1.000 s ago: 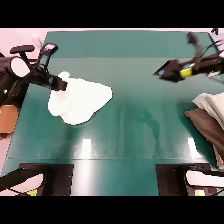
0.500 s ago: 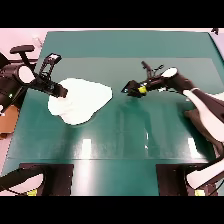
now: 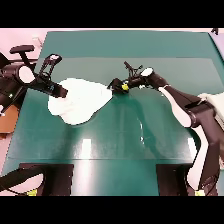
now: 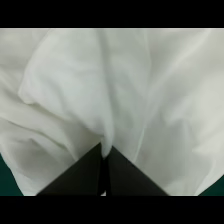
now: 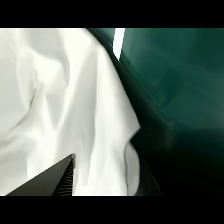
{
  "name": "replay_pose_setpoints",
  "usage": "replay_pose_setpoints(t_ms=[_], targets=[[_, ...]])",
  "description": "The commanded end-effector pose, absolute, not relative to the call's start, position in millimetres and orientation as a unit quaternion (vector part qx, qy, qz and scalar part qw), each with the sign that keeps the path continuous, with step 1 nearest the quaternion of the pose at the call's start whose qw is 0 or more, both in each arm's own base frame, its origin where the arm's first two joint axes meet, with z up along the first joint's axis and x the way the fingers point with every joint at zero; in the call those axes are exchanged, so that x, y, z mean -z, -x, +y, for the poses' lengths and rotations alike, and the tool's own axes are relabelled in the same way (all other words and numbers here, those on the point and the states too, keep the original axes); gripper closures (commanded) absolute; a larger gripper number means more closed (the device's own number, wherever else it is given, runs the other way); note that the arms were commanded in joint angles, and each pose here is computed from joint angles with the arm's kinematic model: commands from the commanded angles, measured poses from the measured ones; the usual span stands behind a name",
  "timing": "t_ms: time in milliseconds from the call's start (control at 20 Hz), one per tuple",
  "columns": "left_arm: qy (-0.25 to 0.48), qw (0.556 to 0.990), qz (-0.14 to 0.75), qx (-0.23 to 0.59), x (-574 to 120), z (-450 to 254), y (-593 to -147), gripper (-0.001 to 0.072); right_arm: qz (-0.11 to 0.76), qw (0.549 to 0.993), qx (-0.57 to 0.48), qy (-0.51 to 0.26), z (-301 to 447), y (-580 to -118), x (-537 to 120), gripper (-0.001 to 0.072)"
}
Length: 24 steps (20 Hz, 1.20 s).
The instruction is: Fold the shirts.
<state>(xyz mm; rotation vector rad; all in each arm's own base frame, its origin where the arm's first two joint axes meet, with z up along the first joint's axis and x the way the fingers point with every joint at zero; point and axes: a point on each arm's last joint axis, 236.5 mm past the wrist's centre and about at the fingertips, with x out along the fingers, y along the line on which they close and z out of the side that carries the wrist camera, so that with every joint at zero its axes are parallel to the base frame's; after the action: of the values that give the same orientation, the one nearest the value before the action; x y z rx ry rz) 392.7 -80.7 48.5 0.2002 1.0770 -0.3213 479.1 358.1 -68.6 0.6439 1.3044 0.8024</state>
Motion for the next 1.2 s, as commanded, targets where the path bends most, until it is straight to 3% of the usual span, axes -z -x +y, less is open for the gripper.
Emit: replay_pose_setpoints(t_ms=[0,50,100,350,600,750,850,1150], targets=[[-0.095,0.837,0.517,0.153,-48,-80,-389,0.0686,0.592,0.653,-0.386,-0.272,388,-471,66,0.0334],[-0.095,0.834,0.521,0.154,-48,-80,-386,0.0686,0.585,0.654,-0.399,-0.266,396,-470,57,0.0555],[-0.095,0.833,0.523,0.154,-49,-80,-383,0.0686,0.574,0.659,-0.41,-0.262,404,-472,45,0.0696],[-0.13,0.846,0.489,0.168,-112,-77,-381,0.0686,0.459,0.722,-0.452,-0.253,398,-497,-87,0.0698],[-0.183,0.93,0.301,0.103,-306,-47,-380,0.0687,0.283,0.814,-0.449,-0.235,294,-497,-282,0.0698],[-0.193,0.962,0.183,0.053,-412,-26,-343,0.0686,0.189,0.864,-0.414,-0.216,210,-466,-377,0.0698],[-0.184,0.972,0.135,0.059,-447,-29,-316,0.0687,0.155,0.887,-0.385,-0.201,167,-440,-407,0.0698],[-0.149,0.955,0.183,0.177,-427,-74,-252,0.0686,0.12,0.909,-0.378,-0.127,144,-332,-452,0.0698]])
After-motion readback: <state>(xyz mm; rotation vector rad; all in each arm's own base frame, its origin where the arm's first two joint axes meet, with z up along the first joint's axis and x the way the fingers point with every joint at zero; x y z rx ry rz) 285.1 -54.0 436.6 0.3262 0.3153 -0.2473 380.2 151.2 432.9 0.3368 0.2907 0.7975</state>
